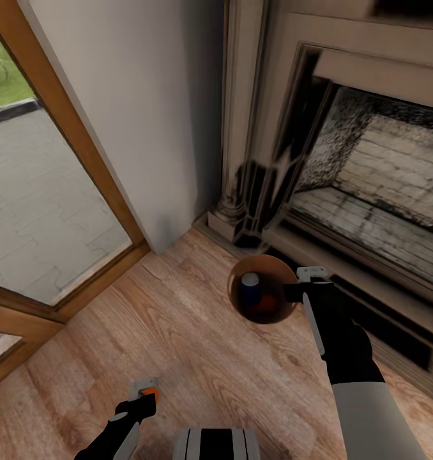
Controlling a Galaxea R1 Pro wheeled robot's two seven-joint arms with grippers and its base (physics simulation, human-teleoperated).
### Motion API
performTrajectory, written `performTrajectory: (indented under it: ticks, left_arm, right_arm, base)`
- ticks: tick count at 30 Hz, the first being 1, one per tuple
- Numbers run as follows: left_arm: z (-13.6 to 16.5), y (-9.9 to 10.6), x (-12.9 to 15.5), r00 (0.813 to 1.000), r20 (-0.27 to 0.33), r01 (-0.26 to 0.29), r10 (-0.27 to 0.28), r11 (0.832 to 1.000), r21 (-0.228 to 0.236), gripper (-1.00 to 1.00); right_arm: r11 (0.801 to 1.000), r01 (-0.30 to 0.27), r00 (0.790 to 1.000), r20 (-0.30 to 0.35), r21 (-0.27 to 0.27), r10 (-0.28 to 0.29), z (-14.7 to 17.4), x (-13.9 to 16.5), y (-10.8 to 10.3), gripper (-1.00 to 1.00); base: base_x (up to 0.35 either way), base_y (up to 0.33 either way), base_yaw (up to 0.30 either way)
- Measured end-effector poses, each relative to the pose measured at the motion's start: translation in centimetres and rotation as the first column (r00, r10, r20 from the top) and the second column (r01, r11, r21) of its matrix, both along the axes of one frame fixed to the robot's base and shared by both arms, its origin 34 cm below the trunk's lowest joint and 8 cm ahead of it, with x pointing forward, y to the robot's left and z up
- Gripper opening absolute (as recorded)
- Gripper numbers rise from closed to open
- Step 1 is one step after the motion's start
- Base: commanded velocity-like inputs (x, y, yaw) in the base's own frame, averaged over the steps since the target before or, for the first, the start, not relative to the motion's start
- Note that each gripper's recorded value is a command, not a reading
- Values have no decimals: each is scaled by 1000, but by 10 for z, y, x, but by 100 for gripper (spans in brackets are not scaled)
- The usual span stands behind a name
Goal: Put the three can of soda from the living room inside the tash can in the kitchen.
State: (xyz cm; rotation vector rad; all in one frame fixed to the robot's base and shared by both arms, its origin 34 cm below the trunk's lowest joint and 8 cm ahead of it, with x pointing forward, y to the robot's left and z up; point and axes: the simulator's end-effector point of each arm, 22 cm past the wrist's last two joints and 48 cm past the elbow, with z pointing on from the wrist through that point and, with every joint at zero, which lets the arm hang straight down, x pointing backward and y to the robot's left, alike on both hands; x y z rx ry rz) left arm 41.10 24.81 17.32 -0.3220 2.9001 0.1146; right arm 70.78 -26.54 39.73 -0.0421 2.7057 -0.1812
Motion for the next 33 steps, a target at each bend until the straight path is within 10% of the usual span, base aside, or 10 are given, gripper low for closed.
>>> performTrajectory:
  ticks: [33]
  left_arm:
    - [0,0,1,1000,2,0,0,1000,0,-100]
  right_arm:
    - [1000,-2,1000,0,-2,2,0,0,0,-100]
  base:
    - [-151,-17,0]
